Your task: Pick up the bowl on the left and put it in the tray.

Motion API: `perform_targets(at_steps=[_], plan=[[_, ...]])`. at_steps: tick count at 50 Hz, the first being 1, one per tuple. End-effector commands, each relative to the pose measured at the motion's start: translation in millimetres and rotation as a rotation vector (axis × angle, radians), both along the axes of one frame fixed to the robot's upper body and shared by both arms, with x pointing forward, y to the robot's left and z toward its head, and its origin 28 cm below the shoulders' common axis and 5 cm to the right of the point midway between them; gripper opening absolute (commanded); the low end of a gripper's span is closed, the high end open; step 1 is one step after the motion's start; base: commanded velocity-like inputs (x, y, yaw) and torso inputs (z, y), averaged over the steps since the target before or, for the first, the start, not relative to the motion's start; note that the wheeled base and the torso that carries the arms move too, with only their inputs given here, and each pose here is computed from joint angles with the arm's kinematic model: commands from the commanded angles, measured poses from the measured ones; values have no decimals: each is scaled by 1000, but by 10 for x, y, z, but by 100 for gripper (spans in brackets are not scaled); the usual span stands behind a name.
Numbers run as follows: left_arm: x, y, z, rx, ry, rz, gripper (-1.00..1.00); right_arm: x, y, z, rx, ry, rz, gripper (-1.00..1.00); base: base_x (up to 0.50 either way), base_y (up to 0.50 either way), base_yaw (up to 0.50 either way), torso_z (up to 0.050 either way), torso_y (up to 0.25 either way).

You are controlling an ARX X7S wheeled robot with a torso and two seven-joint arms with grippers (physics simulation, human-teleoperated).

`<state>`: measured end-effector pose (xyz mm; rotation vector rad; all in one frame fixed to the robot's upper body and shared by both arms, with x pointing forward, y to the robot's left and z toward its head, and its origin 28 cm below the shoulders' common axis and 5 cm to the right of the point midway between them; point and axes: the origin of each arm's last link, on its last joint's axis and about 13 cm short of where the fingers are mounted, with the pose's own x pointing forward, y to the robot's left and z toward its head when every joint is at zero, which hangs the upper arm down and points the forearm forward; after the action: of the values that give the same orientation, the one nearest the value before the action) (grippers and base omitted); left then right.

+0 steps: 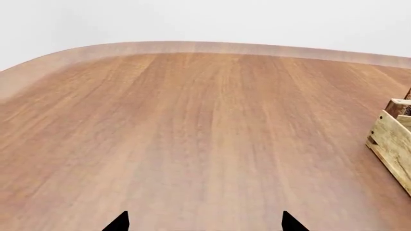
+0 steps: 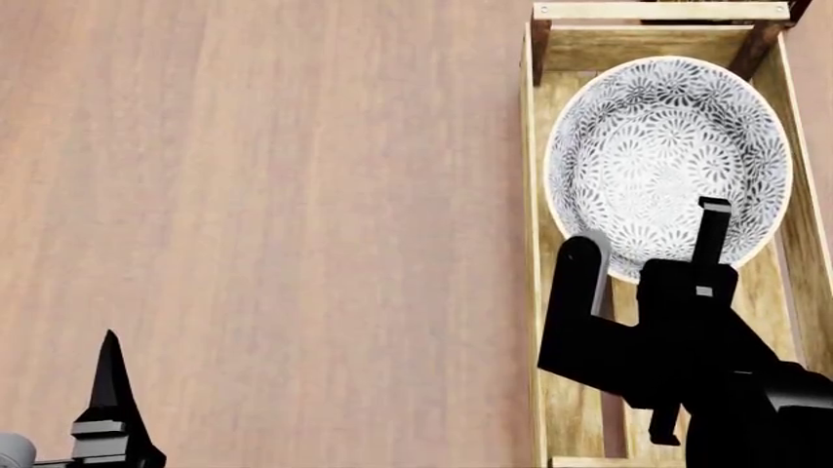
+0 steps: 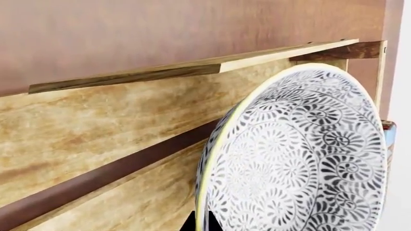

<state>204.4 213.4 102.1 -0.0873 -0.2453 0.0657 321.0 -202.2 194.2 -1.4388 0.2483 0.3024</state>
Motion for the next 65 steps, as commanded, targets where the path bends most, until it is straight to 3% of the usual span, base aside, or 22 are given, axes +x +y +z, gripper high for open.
perform_targets(at_steps=[1, 16, 17, 45, 65], plan=[[18, 11, -6, 8, -4, -15, 100, 41, 13, -2, -3, 40, -12, -100, 0, 0, 0, 0, 0], [13, 13, 3, 8, -5, -15, 100, 32, 11, 37, -12, 40, -12, -100, 0, 0, 0, 0, -2], [14, 13, 0, 8, -4, -15, 100, 23, 10, 45, -19, 49, -10, 100, 0, 0, 0, 0, 0], [19, 14, -2, 9, -4, -14, 100, 39, 21, 82, -17, 37, -10, 100, 0, 0, 0, 0, 0], [12, 13, 3, 10, -6, -15, 100, -34, 48, 272, -22, 30, -3, 100, 0, 0, 0, 0, 0]])
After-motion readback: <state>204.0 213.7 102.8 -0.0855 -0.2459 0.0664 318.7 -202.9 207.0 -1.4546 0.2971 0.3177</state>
